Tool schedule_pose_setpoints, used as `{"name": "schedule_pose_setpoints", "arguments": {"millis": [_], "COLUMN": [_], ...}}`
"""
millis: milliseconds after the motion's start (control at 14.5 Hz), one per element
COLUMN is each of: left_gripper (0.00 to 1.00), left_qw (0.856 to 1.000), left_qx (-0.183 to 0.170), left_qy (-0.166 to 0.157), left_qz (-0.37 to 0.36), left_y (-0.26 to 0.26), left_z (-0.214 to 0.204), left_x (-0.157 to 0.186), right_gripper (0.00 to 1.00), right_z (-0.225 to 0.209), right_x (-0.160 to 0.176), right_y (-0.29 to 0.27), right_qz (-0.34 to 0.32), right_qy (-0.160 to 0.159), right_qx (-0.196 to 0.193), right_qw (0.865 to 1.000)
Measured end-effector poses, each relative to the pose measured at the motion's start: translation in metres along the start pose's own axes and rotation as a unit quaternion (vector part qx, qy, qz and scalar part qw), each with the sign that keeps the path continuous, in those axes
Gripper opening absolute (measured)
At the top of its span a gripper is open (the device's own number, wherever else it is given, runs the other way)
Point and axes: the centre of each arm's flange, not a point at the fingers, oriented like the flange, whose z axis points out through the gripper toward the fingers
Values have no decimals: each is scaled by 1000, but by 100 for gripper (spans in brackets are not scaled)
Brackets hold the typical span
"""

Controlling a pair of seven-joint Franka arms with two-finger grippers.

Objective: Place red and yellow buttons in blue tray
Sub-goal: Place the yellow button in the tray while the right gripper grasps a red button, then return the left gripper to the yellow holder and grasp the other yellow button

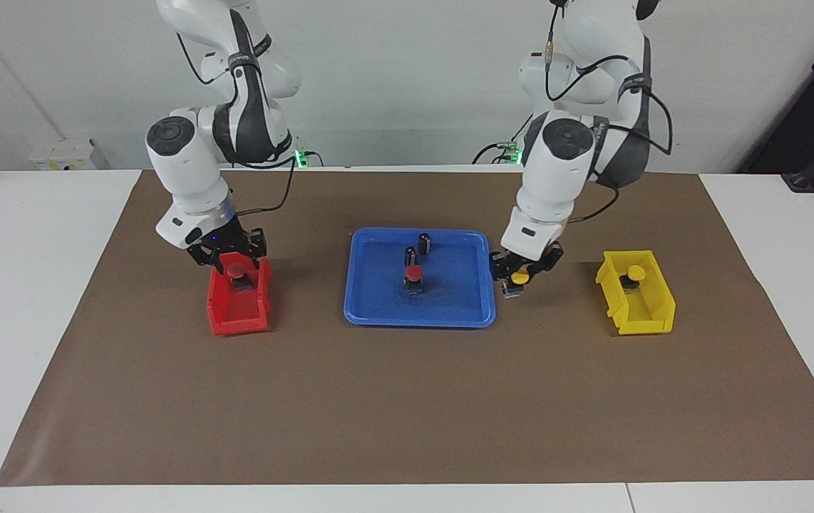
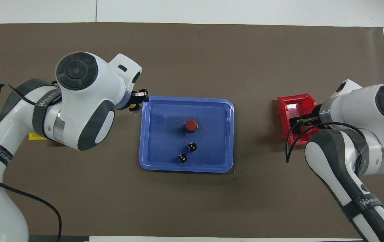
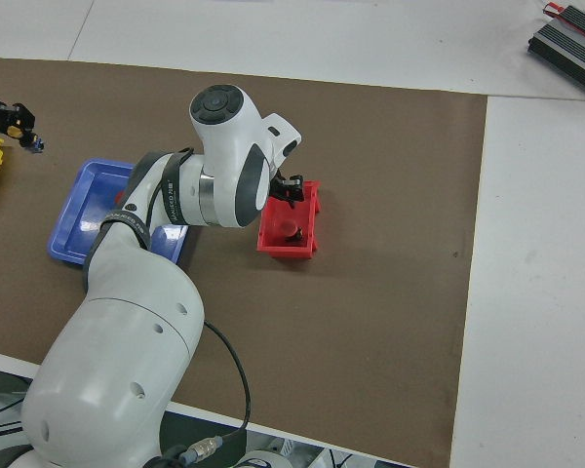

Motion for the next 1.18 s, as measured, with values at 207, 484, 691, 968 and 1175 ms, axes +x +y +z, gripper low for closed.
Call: {"name": "schedule_pose_setpoints", "arguments": {"millis": [207,484,691,968,1175], "left_gripper": [39,38,38,59,93], "left_qw": [1000,1000,1000,1000,999], "left_qx": [-15,-21,-21,-18,2], "left_qy": [1,-11,-14,-14,-34], "left_qz": [-1,5,4,-1,-16], "left_y": [27,59,65,61,35], "left_z": [27,52,65,59,15], "left_x": [-30,-58,-61,-56,-38], "right_gripper": [74,74,72,64,44], "right_z": [6,15,23,37,39], "right_x": [-3,-6,-10,-19,-22], "right_y": [1,21,19,19,19], "right_qz": [-5,-15,-16,-15,-28], "right_qy": [4,9,4,8,6], "right_qx": [0,-1,0,-1,-1], "right_qw": [1000,1000,1000,1000,1000]}}
